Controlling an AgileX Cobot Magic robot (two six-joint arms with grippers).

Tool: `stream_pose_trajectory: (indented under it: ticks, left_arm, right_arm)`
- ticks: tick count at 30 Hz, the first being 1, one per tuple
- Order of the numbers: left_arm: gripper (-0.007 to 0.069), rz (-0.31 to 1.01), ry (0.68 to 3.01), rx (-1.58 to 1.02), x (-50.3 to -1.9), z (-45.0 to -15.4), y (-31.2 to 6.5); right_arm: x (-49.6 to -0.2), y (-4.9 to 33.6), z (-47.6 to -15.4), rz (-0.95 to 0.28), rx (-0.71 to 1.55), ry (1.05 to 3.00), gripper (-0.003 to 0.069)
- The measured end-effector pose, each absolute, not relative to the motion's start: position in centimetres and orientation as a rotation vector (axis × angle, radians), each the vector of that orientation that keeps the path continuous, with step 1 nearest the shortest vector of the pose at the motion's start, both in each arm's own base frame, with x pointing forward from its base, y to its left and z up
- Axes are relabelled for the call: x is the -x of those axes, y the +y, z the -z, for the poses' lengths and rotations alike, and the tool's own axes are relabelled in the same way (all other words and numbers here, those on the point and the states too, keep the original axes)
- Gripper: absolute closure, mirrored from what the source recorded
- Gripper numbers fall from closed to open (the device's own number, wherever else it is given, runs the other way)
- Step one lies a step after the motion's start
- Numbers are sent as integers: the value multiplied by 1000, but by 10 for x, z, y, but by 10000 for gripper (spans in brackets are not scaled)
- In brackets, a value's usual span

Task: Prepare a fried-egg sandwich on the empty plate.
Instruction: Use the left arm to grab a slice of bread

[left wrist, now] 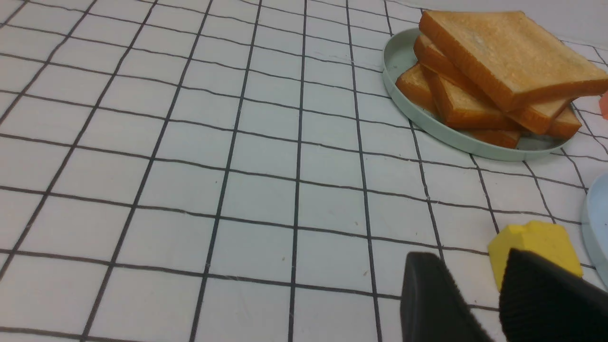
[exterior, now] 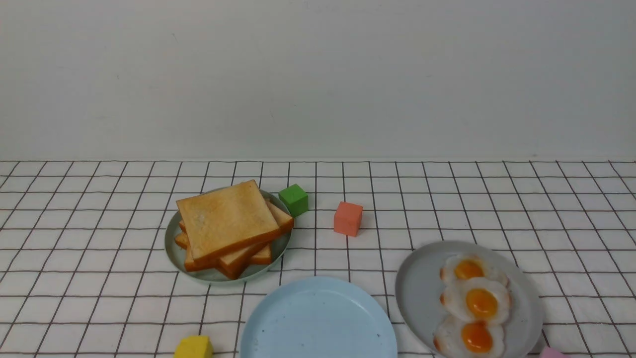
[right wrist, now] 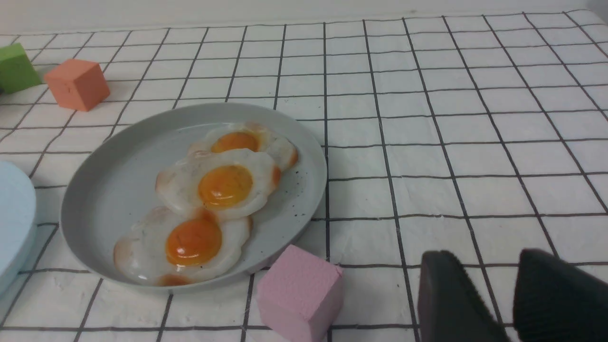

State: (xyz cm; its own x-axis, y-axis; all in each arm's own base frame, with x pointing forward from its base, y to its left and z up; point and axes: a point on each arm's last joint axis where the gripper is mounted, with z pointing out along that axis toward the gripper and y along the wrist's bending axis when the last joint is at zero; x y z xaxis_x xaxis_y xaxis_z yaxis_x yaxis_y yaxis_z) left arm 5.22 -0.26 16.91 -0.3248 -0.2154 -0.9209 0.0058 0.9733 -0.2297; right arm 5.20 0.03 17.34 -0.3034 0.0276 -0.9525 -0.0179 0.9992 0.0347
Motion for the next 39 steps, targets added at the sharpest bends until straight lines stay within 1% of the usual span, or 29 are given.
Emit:
stream_pose_trajectory:
  ticks: [27,32,37,39]
  left_arm:
    - [387,224,1891,152,-52,-169,-3]
    - [387,191,1888,129,-52,-169,-2]
    - [387,204,1828,115,-54,-175,-3]
    - [387,226,1733,96,-56,-183,-4]
  right_arm:
    - [-52,0,-173,-45,-7,1879,418]
    - [-52,0,-173,-42,-5,1878,418]
    - [-52,1,-174,-50,-9,1865,418]
    - [-54,2,-177,-88,-26,1816,418]
